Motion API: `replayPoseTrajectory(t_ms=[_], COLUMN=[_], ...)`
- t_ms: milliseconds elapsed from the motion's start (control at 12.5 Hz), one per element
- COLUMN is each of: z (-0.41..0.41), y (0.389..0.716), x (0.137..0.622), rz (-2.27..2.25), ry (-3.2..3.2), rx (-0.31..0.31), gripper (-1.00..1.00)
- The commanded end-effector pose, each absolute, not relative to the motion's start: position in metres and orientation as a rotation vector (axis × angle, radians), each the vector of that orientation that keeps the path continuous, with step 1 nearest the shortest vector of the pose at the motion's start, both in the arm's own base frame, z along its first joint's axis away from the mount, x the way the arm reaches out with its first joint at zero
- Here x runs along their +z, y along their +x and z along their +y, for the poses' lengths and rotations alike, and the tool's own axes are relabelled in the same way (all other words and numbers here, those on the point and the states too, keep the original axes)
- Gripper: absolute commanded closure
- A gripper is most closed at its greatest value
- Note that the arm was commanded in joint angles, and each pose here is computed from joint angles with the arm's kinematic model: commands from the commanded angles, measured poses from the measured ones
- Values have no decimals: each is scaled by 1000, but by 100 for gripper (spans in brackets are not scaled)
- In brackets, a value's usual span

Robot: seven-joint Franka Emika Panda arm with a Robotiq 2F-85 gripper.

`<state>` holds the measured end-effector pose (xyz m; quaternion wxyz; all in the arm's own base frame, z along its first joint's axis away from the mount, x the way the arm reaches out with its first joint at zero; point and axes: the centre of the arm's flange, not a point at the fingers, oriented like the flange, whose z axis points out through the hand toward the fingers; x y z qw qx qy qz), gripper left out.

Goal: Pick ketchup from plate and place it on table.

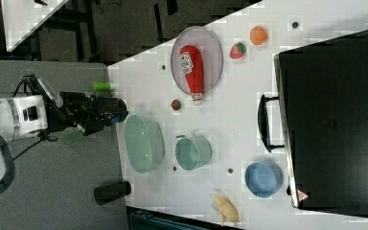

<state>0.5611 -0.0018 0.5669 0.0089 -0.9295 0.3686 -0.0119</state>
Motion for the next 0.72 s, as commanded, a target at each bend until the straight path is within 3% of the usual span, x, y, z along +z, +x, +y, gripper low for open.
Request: replayPoseTrajectory(t_ms=[80, 240, 720], z=[-20, -18, 6], y=[510, 514, 545], x=[599, 592, 523], rz=[1187, 1170, 1094], ry=[-2918, -2928, -2983], rx=[57, 77, 262], gripper=[-54, -97, -100])
